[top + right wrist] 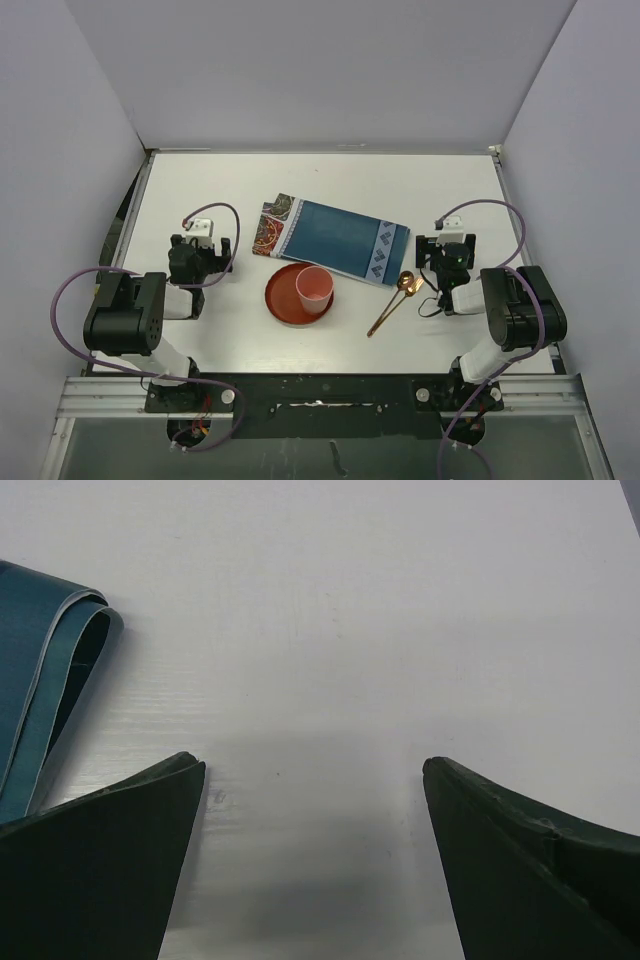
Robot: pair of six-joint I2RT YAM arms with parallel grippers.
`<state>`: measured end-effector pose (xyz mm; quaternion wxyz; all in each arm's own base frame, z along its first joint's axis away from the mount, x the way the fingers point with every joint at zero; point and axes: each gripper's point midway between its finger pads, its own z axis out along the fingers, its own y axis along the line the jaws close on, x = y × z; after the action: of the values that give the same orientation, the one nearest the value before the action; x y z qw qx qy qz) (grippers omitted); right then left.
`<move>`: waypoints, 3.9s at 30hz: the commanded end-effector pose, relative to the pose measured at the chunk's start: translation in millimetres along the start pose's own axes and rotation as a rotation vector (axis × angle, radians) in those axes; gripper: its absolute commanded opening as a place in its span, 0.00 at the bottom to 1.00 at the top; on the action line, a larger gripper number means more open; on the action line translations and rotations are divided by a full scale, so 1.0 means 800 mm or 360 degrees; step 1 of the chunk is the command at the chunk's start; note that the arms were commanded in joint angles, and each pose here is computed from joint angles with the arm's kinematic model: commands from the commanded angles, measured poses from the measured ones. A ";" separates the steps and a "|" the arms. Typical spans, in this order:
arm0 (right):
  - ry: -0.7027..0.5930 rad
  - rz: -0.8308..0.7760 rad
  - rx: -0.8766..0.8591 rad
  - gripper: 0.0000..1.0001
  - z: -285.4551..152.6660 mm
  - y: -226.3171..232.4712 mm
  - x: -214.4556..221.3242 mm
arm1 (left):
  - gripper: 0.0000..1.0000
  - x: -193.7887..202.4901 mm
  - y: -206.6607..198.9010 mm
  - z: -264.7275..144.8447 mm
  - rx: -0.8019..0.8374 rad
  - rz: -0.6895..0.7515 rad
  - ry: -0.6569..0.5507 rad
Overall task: Set the dinner table for one person
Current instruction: Flatten out the napkin at the center of the board.
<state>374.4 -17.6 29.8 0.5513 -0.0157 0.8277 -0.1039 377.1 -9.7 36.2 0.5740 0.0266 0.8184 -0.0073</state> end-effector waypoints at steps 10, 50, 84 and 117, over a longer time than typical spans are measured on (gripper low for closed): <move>-0.0136 0.0039 0.0045 0.98 0.007 -0.004 -0.031 | 0.98 -0.027 0.003 0.008 -0.0008 -0.0016 -0.0102; -0.0135 0.0040 0.0046 0.98 0.007 -0.004 -0.031 | 0.98 -0.027 0.003 0.009 -0.0008 -0.0016 -0.0104; 0.0172 -0.0891 -0.0159 0.98 -0.054 -0.003 -0.220 | 0.00 -0.275 -0.049 -0.139 0.0237 -0.0458 -0.0209; 0.0713 -0.1399 -0.0467 0.98 -0.172 -0.031 -0.215 | 0.98 -0.176 -0.065 0.014 -0.0102 -0.0650 0.0563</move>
<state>289.0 -17.4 213.8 0.2169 -0.4026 0.8606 -0.2240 359.5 -63.7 116.5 0.3314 -0.1546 0.9252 -0.1011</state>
